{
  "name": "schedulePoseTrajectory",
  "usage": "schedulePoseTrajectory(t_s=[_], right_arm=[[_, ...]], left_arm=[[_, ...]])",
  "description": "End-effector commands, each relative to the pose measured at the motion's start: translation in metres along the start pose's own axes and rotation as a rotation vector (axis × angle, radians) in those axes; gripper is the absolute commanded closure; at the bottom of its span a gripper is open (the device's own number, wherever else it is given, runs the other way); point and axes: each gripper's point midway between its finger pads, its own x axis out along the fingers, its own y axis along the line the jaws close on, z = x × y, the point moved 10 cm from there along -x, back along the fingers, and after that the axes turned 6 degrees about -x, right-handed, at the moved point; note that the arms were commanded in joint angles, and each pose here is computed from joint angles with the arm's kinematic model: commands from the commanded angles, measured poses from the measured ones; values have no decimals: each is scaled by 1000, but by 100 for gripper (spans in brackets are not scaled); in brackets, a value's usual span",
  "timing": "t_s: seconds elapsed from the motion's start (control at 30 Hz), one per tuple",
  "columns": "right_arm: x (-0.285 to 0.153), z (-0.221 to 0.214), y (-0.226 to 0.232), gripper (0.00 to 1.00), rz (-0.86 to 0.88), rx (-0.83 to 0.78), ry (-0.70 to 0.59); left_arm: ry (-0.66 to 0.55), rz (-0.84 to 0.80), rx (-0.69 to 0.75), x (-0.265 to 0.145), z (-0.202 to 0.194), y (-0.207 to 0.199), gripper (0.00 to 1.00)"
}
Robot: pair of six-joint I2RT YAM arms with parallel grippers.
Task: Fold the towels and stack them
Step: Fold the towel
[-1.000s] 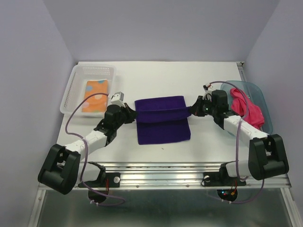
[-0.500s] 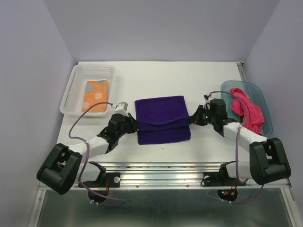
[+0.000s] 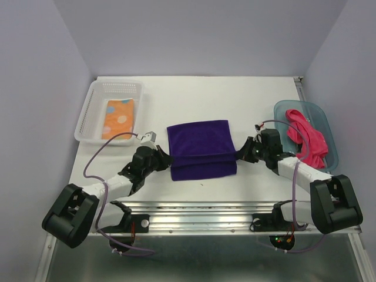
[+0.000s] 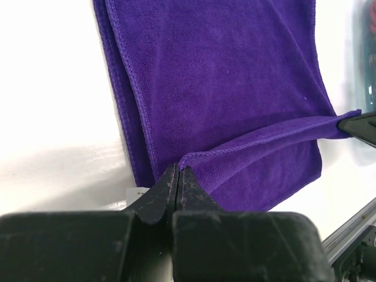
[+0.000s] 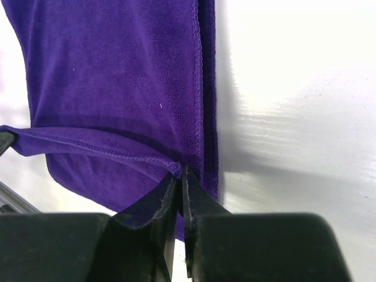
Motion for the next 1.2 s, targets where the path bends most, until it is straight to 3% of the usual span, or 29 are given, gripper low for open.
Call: schedulePoseTrajectory(t_s=[0.0, 0.1, 0.13, 0.2, 0.3, 0.33, 0.37, 0.43, 0.67, 0.87, 1.07, 1.13, 1.17], right_arm=[[0, -10, -3, 85, -3, 20, 11], [-1, -12, -6, 78, -38, 27, 15], [-1, -14, -6, 72, -39, 32, 24], [-2, -19, -8, 70, -37, 40, 40], [-6, -29, -10, 66, -39, 57, 61], [-11, -35, -11, 65, -54, 67, 91], [-14, -41, -13, 64, -68, 77, 102], [-24, -45, -11, 60, -85, 82, 94], [-55, -43, 1, 46, -101, 120, -12], [-83, -11, 21, 4, -113, 43, -163], [-60, 21, 43, 0, 58, 3, -153], [-41, 27, 47, 0, 25, -15, -132], [-37, 32, 71, 0, 54, -82, -130]], left_arm=[[20, -18, -10, -5, -7, 1, 100], [37, -18, -14, -7, -12, 2, 100], [58, -27, -19, -8, -15, 1, 97], [77, -31, -34, -12, -19, 0, 88], [108, -14, -76, -21, -28, -1, 62], [105, 3, -91, -24, -29, -1, 31], [111, 0, -112, -31, -30, -4, 29], [109, -7, -119, -39, -35, -6, 10], [36, -46, -154, -67, -25, -16, 1], [-22, 42, -145, -70, -14, -17, 1], [-59, 102, -77, -56, 9, -37, 1], [-101, 95, -69, -53, 22, -50, 1], [-99, 121, -56, -48, 24, -51, 1]])
